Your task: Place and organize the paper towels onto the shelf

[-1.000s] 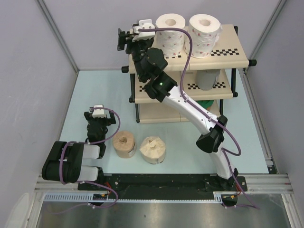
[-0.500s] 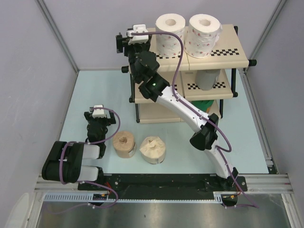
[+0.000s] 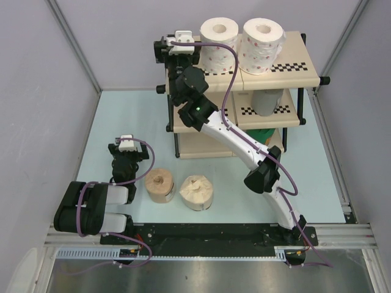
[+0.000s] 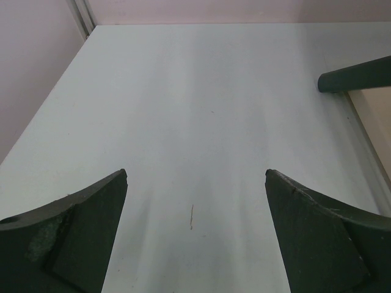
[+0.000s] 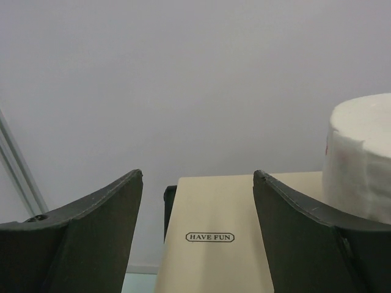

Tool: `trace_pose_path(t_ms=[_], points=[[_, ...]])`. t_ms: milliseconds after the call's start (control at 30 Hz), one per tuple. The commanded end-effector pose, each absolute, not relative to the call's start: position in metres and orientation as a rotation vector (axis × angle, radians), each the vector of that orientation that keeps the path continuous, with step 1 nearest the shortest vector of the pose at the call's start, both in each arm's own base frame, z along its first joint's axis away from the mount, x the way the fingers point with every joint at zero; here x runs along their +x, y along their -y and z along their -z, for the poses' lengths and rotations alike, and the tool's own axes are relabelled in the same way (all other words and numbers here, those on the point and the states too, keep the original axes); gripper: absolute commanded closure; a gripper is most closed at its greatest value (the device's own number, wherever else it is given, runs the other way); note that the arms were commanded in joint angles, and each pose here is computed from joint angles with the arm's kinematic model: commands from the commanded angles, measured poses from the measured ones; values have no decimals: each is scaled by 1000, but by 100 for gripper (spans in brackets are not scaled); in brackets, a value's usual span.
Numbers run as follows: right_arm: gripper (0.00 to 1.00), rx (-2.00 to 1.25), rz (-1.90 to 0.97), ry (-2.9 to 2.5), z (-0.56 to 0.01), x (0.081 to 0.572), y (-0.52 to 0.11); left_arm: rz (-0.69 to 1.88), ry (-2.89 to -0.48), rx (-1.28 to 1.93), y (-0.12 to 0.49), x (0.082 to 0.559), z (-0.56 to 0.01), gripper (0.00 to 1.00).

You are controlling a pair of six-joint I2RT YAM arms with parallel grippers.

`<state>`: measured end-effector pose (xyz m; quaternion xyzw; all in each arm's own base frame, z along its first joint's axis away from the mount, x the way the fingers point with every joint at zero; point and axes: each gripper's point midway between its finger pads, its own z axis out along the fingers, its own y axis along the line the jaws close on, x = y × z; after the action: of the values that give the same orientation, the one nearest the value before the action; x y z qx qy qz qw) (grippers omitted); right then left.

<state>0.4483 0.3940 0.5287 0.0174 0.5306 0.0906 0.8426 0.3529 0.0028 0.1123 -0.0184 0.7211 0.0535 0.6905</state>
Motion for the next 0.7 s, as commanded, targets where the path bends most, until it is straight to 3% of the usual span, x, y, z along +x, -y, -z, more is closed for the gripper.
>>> trace_pose_path(t_ms=[0,667], points=[[23,115,-163,-1082,-544,443,-376,-95,-1548,-40,0,358,-131,0],[23,200,-30,-1089,-536,453,-341,-94,-1547,-41,0,358,-132,0]])
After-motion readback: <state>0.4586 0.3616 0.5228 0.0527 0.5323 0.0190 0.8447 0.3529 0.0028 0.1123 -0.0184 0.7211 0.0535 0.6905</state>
